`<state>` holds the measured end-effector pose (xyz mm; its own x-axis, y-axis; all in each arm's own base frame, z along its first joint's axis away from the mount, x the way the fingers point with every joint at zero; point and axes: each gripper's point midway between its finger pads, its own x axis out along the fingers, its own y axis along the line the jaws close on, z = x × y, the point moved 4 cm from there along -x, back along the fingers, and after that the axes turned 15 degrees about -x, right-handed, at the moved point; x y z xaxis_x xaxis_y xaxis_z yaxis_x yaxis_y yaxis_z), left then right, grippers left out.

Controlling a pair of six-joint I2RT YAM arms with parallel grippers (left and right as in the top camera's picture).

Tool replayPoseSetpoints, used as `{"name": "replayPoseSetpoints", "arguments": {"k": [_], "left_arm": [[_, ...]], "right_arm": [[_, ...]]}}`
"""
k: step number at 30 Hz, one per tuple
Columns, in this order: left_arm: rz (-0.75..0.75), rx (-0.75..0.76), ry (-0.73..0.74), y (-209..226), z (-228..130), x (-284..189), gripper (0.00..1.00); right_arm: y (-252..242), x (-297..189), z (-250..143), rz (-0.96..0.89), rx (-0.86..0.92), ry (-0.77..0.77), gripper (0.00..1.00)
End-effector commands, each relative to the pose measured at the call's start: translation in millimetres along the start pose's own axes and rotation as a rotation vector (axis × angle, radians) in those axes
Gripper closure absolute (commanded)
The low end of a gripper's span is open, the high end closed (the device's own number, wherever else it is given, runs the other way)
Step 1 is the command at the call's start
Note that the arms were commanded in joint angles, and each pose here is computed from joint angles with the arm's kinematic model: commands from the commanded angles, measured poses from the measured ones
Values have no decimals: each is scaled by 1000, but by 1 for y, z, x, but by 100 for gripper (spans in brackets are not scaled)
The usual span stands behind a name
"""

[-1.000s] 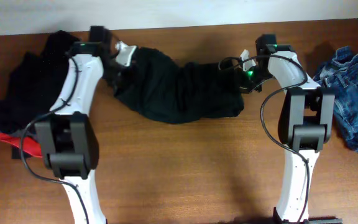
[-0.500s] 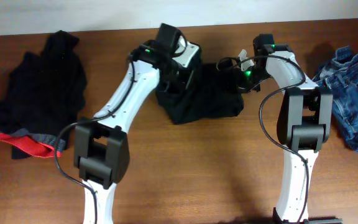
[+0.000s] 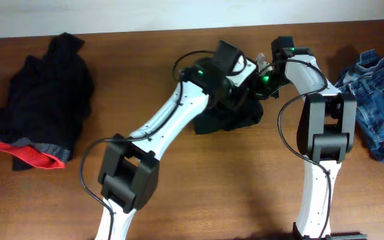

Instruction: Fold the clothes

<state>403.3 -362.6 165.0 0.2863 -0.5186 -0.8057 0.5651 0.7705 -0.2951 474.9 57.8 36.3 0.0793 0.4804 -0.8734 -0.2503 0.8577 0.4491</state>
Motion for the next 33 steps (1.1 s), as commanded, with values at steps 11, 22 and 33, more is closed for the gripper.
{"name": "replayPoseSetpoints", "arguments": {"k": [11, 22, 33], "left_arm": [[-24, 47, -15, -32, 0, -1, 99], [-10, 43, 2, -30, -3, -1, 99], [59, 45, -22, -21, 1, -1, 92]], "right_arm": [[-5, 15, 7, 78, 39, 24, 39], [-39, -33, 28, 46, 119, -92, 14], [-53, -121, 74, 151, 147, -370, 1]]}}
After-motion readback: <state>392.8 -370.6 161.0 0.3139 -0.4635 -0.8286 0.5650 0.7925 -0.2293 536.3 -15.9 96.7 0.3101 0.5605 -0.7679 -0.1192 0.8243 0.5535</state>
